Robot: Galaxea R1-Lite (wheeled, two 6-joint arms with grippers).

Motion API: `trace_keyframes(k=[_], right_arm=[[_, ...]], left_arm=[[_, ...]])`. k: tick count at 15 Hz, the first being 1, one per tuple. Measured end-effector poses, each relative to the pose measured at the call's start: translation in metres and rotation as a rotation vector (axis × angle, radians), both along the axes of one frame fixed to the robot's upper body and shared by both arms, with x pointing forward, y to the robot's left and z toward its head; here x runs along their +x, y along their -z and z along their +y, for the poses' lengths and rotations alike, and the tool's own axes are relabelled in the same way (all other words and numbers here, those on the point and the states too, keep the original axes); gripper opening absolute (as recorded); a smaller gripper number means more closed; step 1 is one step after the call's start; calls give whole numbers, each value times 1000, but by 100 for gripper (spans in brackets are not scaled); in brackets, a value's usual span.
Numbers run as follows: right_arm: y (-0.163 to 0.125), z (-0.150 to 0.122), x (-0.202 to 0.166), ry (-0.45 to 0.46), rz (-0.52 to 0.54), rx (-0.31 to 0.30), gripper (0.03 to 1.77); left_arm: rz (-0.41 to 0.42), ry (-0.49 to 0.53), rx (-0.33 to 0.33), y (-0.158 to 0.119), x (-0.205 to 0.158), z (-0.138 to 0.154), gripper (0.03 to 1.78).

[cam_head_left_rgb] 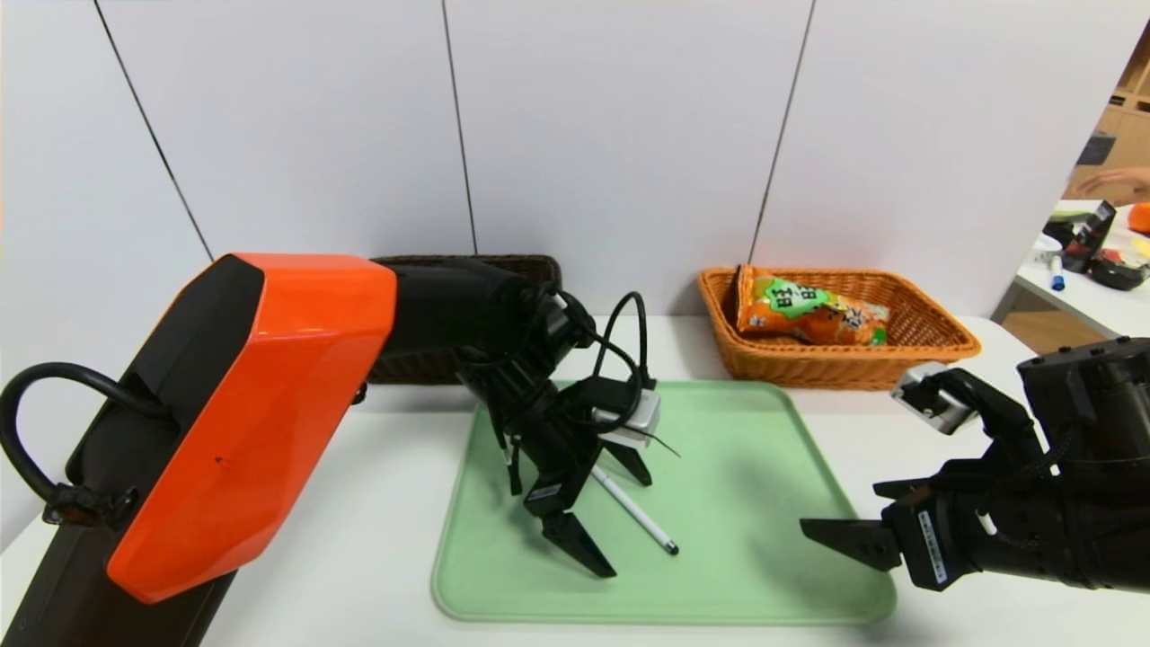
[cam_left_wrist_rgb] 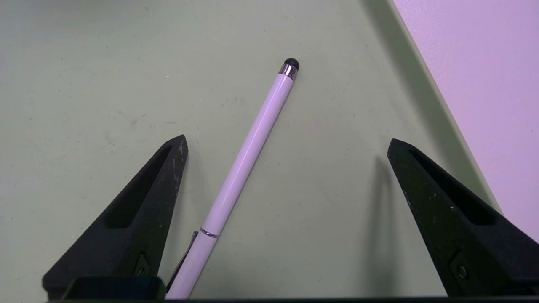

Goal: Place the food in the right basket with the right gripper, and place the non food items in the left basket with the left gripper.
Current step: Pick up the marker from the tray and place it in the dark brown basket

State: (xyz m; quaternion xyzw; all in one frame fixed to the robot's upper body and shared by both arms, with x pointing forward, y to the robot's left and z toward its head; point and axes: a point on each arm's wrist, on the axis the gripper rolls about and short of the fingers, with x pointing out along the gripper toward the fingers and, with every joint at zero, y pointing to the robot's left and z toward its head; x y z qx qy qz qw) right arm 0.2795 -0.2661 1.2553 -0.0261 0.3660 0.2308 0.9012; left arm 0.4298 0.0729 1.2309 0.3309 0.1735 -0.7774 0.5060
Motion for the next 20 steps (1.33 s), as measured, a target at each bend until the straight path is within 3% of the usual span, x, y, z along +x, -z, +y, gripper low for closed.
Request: trace_keyframes(k=[9, 16, 20], right_arm=[[0, 1, 2, 2, 0, 6, 170], [1, 1, 2, 3, -2, 5, 170], [1, 1, 2, 4, 2, 5, 170]], left_arm=[[35, -35, 9, 2, 2, 0, 169], [64, -15, -50, 2, 3, 1, 169], [38, -1, -79, 4, 6, -1, 169]])
